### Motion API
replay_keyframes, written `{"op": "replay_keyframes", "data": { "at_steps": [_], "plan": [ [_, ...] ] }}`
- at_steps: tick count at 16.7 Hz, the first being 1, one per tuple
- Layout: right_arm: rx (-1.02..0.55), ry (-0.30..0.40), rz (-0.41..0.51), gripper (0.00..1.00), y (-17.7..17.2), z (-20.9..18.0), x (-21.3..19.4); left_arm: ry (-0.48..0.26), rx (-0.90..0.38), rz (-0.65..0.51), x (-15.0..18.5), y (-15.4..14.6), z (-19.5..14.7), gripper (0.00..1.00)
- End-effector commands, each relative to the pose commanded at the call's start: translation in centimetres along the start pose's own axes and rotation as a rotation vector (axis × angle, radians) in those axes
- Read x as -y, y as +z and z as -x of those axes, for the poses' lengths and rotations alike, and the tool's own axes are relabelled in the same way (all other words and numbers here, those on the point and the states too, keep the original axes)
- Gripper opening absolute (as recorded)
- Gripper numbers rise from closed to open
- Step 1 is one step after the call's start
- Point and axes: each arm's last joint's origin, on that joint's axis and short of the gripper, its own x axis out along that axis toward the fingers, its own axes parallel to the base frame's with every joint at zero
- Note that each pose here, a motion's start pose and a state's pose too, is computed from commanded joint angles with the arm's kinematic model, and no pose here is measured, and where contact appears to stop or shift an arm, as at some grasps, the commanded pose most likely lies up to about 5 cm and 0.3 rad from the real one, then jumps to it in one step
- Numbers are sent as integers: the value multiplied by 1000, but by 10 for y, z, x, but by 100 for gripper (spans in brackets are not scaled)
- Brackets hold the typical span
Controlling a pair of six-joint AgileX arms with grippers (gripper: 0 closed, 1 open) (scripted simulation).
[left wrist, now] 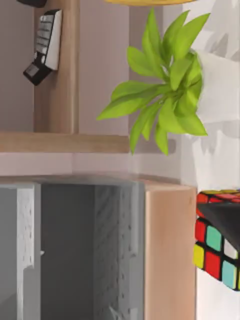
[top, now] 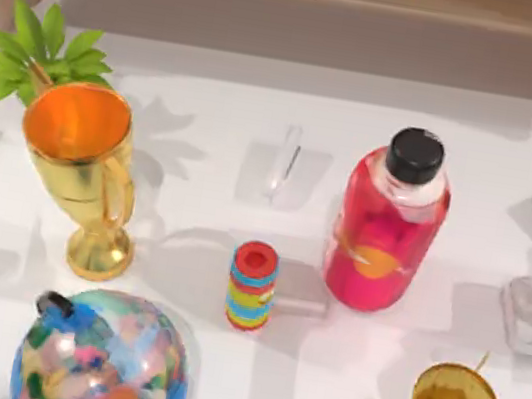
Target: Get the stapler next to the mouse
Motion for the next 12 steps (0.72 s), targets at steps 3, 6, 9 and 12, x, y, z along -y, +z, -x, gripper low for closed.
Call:
{"op": "replay_keyframes", "data": {
  "at_steps": [3,6,9,12],
  "plan": [
    [-8,6,-1,100,1,0,-1,0,0,0,0,0,0,100],
    [-84,55,-9,100,10,-2,-6,0,0,0,0,0,0,100],
    [-215,132,-25,100,31,-9,-15,0,0,0,0,0,0,100],
    [-373,206,-45,100,64,-26,-30,0,0,0,0,0,0,100]
  ]
}}
